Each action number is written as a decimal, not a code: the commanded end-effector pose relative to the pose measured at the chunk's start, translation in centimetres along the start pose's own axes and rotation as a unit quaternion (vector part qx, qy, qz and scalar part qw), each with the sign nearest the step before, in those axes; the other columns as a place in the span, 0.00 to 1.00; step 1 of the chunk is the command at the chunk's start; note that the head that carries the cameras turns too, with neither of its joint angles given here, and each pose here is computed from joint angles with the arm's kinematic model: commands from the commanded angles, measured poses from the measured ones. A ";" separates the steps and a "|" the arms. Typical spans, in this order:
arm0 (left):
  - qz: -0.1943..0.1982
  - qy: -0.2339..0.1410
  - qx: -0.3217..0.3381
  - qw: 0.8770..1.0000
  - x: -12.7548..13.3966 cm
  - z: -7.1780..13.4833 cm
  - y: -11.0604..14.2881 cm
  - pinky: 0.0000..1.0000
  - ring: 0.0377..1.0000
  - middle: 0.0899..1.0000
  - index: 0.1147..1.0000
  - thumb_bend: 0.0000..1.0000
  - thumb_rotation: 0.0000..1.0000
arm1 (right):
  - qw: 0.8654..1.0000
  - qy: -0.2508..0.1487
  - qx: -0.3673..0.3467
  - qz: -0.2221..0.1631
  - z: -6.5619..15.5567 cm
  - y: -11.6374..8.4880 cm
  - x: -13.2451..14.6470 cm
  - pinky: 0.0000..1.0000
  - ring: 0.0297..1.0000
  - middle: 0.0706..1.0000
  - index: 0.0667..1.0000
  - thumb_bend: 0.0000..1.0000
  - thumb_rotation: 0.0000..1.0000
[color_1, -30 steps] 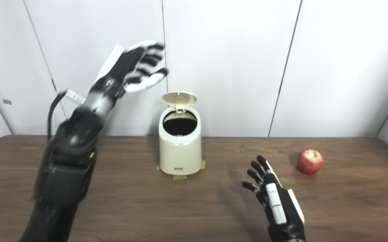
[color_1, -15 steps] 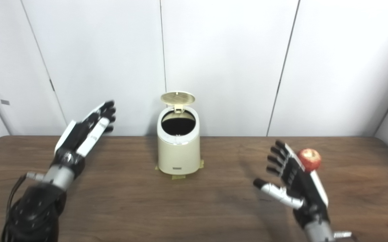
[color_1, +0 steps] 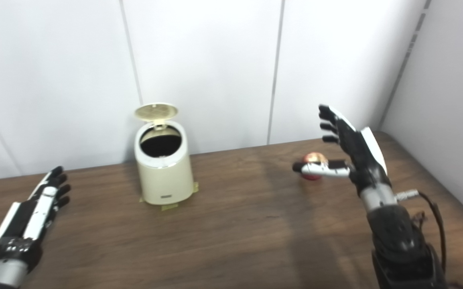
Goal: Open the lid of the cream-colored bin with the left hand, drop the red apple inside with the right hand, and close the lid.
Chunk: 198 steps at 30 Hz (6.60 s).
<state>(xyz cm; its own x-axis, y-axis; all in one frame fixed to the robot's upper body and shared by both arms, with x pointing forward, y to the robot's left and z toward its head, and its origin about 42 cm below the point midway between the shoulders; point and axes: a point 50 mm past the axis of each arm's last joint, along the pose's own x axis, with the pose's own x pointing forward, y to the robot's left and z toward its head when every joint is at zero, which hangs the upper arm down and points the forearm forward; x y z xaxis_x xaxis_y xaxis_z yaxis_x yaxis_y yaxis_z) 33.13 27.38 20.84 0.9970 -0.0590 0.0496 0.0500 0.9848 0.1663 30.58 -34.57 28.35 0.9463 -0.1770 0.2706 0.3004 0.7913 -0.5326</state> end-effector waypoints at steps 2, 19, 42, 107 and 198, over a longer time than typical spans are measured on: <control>-0.005 -0.043 0.005 0.999 0.9 1.6 1.0 0.94 0.95 0.97 0.99 0.44 0.89 | 0.995 -0.027 -0.092 -0.013 1.6 -2.3 2.0 0.74 0.89 0.93 0.91 0.89 0.06; -0.031 -0.029 0.010 0.999 -0.1 2.5 2.5 0.95 0.96 0.98 0.99 0.39 0.92 | 0.927 0.053 -0.353 0.115 0.2 1.0 11.5 0.88 0.94 0.93 0.88 0.96 0.12; -0.025 -0.020 0.012 0.999 -0.5 2.8 2.9 0.96 0.95 0.95 0.95 0.39 0.85 | 0.858 0.096 -0.474 0.174 -2.0 2.4 15.8 0.92 0.98 0.91 0.85 0.96 0.15; -0.030 -0.027 0.019 0.999 -1.5 4.1 2.9 0.98 0.97 0.95 0.97 0.30 0.84 | 0.939 0.065 -0.336 0.039 -8.5 4.2 12.5 0.57 0.46 0.45 0.43 0.52 0.00; -0.007 -0.039 0.010 0.999 -2.6 3.0 -3.8 0.92 0.92 0.91 0.91 0.38 0.70 | 0.952 -0.255 -0.137 0.097 16.1 22.8 16.2 0.36 0.38 0.46 0.48 0.50 0.00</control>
<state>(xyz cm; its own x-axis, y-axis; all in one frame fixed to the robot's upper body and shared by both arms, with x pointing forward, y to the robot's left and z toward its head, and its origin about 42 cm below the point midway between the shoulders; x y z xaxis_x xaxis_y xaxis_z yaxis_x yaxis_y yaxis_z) 29.96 23.54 21.38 0.9950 -0.0839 0.0544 0.0729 0.9810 0.1796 50.09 -10.51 28.96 0.8828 0.3173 0.3464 0.1208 0.5593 -0.8201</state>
